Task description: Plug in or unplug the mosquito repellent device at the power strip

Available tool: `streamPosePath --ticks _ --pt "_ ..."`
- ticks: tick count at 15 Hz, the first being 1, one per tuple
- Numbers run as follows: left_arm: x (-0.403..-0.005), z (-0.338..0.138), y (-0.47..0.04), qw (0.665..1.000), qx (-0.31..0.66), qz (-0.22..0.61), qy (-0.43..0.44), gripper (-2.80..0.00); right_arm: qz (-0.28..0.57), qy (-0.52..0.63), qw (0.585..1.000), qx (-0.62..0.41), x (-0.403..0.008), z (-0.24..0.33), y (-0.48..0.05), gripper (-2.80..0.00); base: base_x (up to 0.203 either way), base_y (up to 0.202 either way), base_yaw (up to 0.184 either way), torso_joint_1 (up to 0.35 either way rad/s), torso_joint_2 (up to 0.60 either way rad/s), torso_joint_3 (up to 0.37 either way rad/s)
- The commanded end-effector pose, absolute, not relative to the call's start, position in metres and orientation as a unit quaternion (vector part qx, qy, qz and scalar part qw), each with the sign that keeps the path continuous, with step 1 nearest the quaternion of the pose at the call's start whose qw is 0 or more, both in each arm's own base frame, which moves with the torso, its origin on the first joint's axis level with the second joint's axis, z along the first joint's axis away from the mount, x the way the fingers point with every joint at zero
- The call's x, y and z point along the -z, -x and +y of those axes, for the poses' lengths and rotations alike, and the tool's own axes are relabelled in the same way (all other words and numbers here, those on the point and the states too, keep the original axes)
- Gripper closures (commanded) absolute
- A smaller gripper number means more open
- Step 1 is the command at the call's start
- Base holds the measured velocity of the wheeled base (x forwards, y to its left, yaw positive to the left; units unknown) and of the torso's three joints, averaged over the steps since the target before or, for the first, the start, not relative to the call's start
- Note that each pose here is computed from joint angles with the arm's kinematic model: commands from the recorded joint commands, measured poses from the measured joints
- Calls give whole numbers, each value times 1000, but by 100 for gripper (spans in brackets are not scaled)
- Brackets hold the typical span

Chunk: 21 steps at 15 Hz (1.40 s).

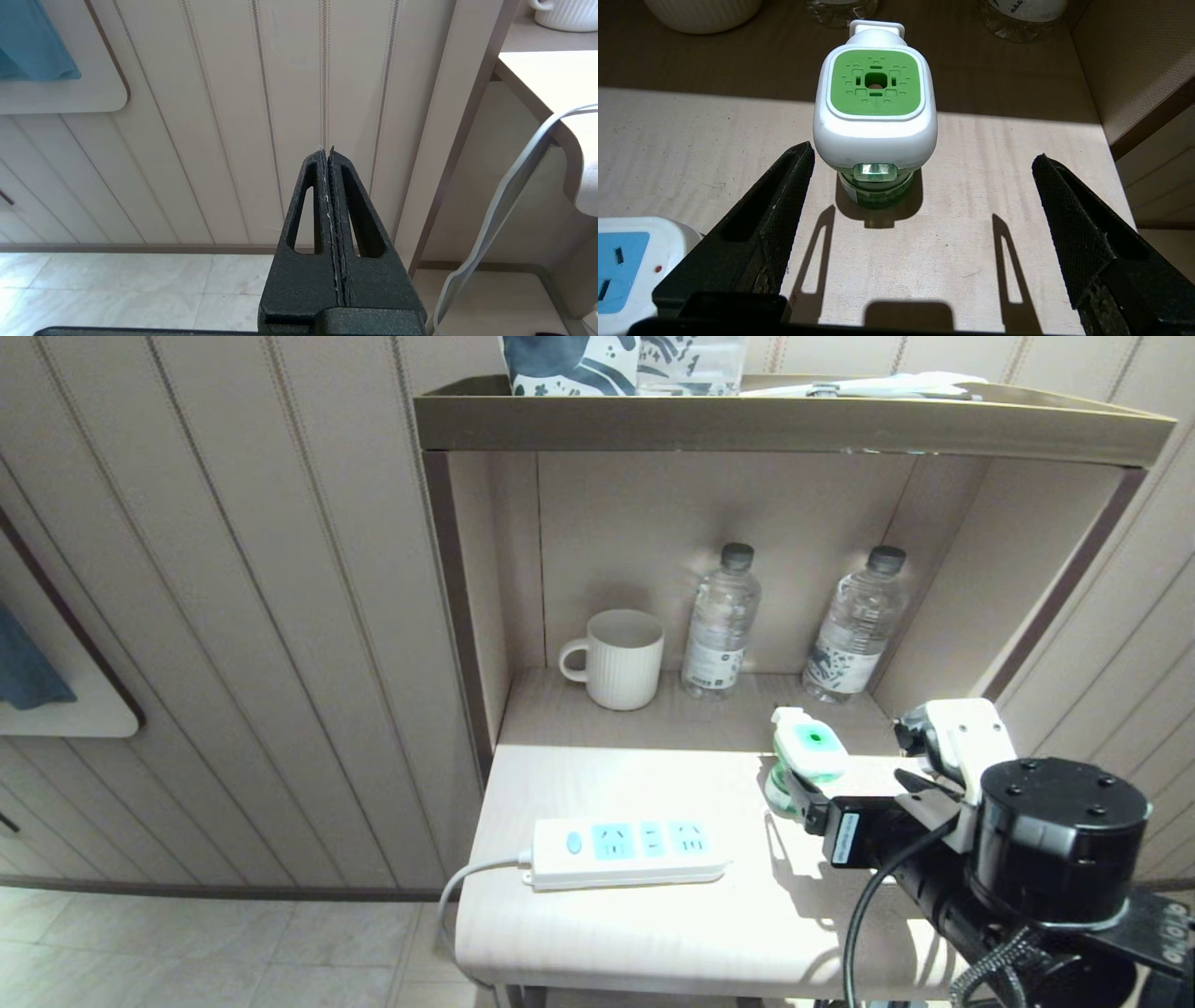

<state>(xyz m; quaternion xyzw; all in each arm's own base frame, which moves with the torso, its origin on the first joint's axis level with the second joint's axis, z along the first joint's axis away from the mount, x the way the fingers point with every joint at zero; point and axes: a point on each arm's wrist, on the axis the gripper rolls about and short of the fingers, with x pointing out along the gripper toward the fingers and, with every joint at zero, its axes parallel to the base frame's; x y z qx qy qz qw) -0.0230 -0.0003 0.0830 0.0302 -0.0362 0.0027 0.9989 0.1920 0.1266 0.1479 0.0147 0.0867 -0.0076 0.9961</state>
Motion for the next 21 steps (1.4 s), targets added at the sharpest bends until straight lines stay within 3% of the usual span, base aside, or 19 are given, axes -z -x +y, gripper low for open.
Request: streamPosePath --ticks 1,11,21 --pt "-83 0 23 999 -3 -36 -30 0 78 -20 997 7 -152 124 -187 -280 0 0 0 0 0 0" --pt "-83 0 23 999 -3 -37 -30 0 76 -35 996 -32 -145 123 -184 -280 0 0 0 0 0 0" --pt "-83 0 23 999 -3 -37 -30 0 28 -23 999 5 -119 131 -201 -280 0 0 0 0 0 0"
